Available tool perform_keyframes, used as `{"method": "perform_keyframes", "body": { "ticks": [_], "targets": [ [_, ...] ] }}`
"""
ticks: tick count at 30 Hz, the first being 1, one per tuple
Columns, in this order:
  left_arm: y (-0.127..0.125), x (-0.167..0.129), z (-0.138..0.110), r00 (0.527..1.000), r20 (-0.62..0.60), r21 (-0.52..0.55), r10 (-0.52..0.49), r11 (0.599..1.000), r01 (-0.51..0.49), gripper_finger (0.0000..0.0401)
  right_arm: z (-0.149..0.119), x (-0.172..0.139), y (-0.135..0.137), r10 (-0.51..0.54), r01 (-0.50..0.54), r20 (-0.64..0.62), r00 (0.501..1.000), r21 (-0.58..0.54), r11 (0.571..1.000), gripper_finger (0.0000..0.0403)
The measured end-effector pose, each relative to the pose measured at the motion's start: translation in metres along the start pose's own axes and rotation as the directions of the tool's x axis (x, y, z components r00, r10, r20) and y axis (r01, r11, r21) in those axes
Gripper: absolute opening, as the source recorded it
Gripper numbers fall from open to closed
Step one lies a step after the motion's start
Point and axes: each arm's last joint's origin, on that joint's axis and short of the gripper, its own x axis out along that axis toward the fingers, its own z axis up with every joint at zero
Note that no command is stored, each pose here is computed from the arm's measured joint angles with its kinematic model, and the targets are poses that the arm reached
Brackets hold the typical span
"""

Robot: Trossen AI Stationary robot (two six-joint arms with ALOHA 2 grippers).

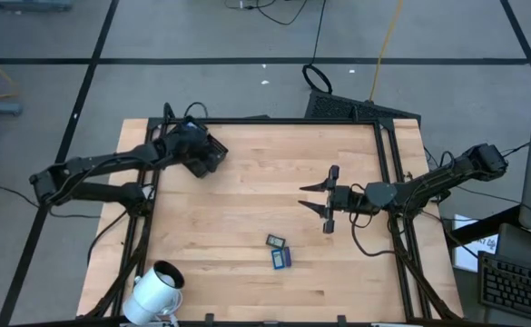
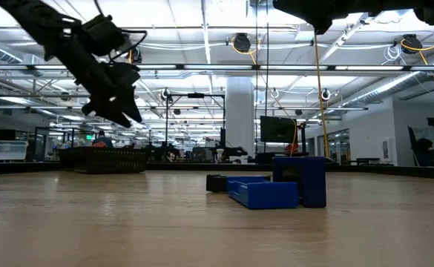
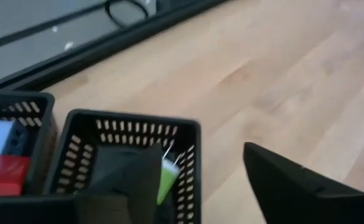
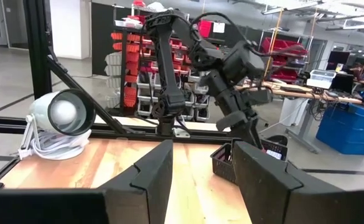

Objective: Pick & Place Office items
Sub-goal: Put the green charger adapter into the top black bin

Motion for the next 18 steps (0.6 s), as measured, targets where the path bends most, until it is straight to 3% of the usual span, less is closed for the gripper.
{"method": "perform_keyframes", "body": {
  "ticks": [4, 8, 18],
  "targets": [
    [-0.003, 0.009, 0.011, 0.989, -0.111, 0.038, 0.101, 0.994, -0.098, 0.0266, 0.001, 0.0, 0.0, -0.002, 0.002, 0.014, 1.0, -0.012, 1.0, 0.0155],
    [-0.003, 0.024, 0.016, 0.966, -0.163, 0.107, 0.203, 0.976, -0.187, 0.0274, 0.001, 0.0, 0.0, -0.002, 0.002, 0.014, 1.0, -0.011, 1.0, 0.0155],
    [-0.001, 0.057, 0.002, 0.924, -0.3, 0.199, 0.236, 0.963, -0.181, 0.0247, 0.001, 0.0, 0.0, -0.001, 0.001, 0.01, 1.0, -0.012, 1.0, 0.0155]
  ]
}}
